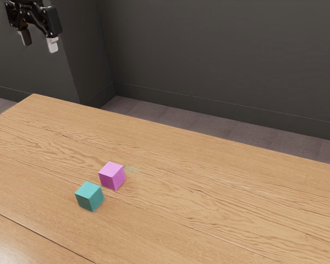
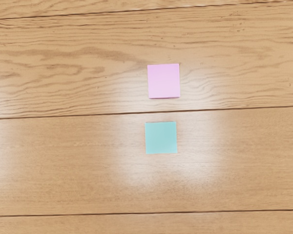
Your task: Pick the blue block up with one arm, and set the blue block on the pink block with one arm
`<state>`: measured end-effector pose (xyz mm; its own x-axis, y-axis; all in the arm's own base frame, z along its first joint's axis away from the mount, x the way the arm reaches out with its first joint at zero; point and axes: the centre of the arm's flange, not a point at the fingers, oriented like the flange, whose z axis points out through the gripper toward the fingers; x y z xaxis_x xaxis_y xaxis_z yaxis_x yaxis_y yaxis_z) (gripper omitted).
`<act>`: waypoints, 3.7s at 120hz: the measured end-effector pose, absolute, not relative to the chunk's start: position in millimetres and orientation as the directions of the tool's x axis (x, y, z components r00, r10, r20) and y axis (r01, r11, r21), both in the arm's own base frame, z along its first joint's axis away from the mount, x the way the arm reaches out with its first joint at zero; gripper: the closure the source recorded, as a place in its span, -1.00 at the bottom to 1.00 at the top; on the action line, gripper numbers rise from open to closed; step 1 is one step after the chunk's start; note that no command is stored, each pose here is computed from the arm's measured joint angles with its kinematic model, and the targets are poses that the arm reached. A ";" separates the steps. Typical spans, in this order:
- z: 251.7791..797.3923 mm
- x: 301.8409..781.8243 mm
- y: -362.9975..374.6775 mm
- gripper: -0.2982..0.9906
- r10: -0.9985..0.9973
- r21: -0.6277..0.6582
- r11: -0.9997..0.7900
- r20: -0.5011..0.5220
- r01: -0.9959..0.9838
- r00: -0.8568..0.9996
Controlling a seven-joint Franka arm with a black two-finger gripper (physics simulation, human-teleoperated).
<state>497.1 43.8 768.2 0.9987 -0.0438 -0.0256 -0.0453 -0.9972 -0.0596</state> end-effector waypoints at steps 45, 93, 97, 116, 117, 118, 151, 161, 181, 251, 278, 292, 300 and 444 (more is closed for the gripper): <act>718.9 495.6 30.9 -0.54 -0.141 -0.089 -0.985 -0.105 -0.150 0.984; 563.1 476.3 32.3 -0.54 -0.218 -0.073 -0.969 -0.198 -0.236 0.956; 552.1 476.4 31.7 -0.54 -0.221 -0.071 -0.968 -0.202 -0.240 0.954; 491.1 470.7 34.7 -0.54 -0.221 -0.063 -0.969 -0.222 -0.240 0.950; 488.6 470.3 35.9 -0.54 -0.219 -0.064 -0.969 -0.221 -0.238 0.950; 486.4 470.1 37.0 -0.54 -0.216 -0.064 -0.970 -0.221 -0.235 0.951; 419.2 472.5 56.7 -0.54 -0.123 -0.071 -0.987 -0.212 -0.141 0.969; 400.7 477.9 61.4 -0.54 -0.086 -0.080 -0.991 -0.220 -0.105 0.972; 345.7 482.7 59.1 -0.54 -0.068 -0.101 -0.990 -0.260 -0.097 0.963; 291.1 507.4 46.2 -0.54 -0.014 -0.084 -0.996 -0.195 -0.030 0.981; 272.5 509.3 45.8 -0.54 0.012 -0.077 -0.997 -0.198 -0.003 0.980; 257.5 509.4 44.3 -0.54 0.023 -0.076 -0.997 -0.210 0.008 0.977; 248.3 509.1 40.6 -0.54 0.024 -0.077 -0.997 -0.221 0.007 0.975; 354.7 576.8 4.7 -0.10 -0.037 -0.077 -0.996 -0.051 -0.041 0.998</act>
